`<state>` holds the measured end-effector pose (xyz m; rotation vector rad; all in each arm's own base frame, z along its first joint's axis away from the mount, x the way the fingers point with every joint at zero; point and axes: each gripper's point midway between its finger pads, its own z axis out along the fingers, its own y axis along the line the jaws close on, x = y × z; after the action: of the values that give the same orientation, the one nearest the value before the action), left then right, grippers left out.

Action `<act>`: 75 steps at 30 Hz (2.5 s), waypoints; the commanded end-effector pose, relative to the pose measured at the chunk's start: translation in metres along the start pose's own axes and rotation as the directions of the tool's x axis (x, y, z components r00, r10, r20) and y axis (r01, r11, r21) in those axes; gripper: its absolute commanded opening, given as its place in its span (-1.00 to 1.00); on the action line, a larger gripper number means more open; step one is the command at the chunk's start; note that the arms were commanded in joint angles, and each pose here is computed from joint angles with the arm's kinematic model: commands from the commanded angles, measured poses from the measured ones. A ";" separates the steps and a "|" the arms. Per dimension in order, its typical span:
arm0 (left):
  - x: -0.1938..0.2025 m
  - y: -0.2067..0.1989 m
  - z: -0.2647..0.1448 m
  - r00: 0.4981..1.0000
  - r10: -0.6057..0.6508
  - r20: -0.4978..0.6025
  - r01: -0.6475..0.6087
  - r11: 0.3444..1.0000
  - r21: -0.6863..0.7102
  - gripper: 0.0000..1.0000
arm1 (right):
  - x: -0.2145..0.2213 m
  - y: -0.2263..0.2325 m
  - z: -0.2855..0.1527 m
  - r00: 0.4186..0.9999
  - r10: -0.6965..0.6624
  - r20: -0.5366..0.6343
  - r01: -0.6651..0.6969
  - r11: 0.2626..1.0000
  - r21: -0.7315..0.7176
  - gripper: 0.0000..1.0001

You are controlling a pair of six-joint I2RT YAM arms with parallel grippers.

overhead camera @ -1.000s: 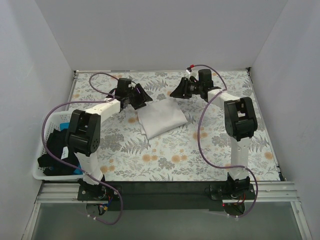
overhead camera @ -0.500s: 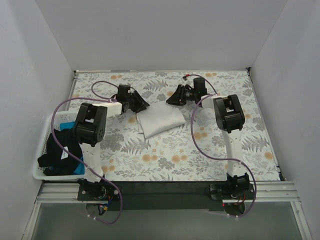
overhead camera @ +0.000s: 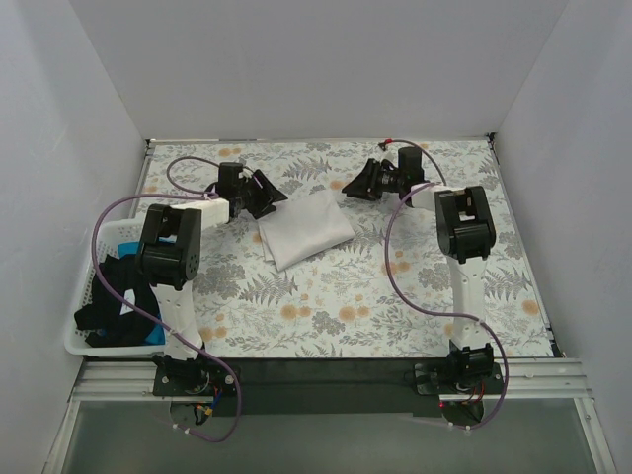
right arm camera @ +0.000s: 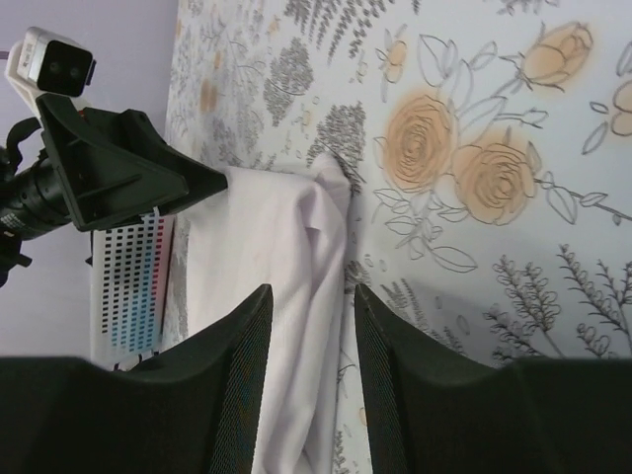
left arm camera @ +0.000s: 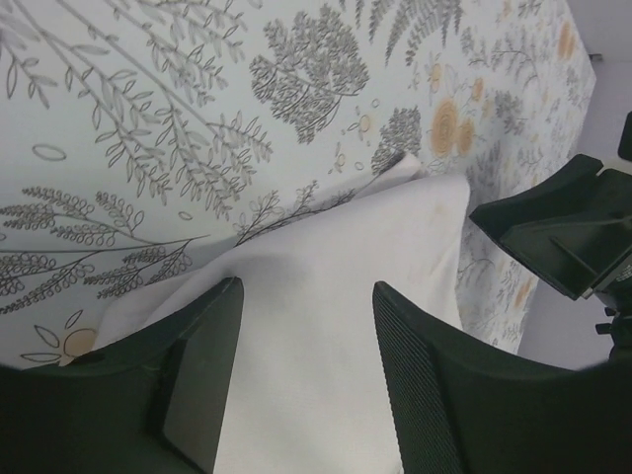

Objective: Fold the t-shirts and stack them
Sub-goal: Fold the tshirt

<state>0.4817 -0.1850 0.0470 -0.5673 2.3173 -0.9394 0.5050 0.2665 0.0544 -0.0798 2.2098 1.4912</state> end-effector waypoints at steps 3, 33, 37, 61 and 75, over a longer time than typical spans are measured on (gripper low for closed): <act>-0.037 -0.068 -0.030 0.989 0.127 0.078 -0.138 0.977 0.165 0.18 | -0.038 0.082 -0.027 0.985 -0.149 0.091 0.155 0.986 -0.067 -0.08; -0.070 -0.030 -0.027 0.993 0.064 0.100 -0.076 0.989 0.128 0.20 | 0.151 0.014 0.018 0.981 0.028 -0.192 -0.027 1.000 0.004 -0.11; -0.068 -0.041 -0.041 0.995 0.048 0.088 -0.062 0.985 0.159 0.20 | 0.145 0.022 0.017 0.984 0.007 -0.179 -0.009 1.000 -0.011 -0.11; 0.129 0.044 -0.095 0.958 -0.227 -0.174 0.225 0.974 -0.031 -1.00 | 0.152 0.013 0.011 0.984 0.007 -0.178 -0.005 1.000 0.013 -0.11; 0.117 0.087 -0.131 0.957 -0.288 -0.030 0.274 0.933 -0.232 -1.00 | 0.143 0.018 0.001 0.989 0.007 -0.146 -0.005 1.000 0.016 -0.11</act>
<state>0.2999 -0.1458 0.0217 -0.9545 2.4600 -0.9369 0.3792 0.3208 0.0400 -0.2714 2.2260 1.6037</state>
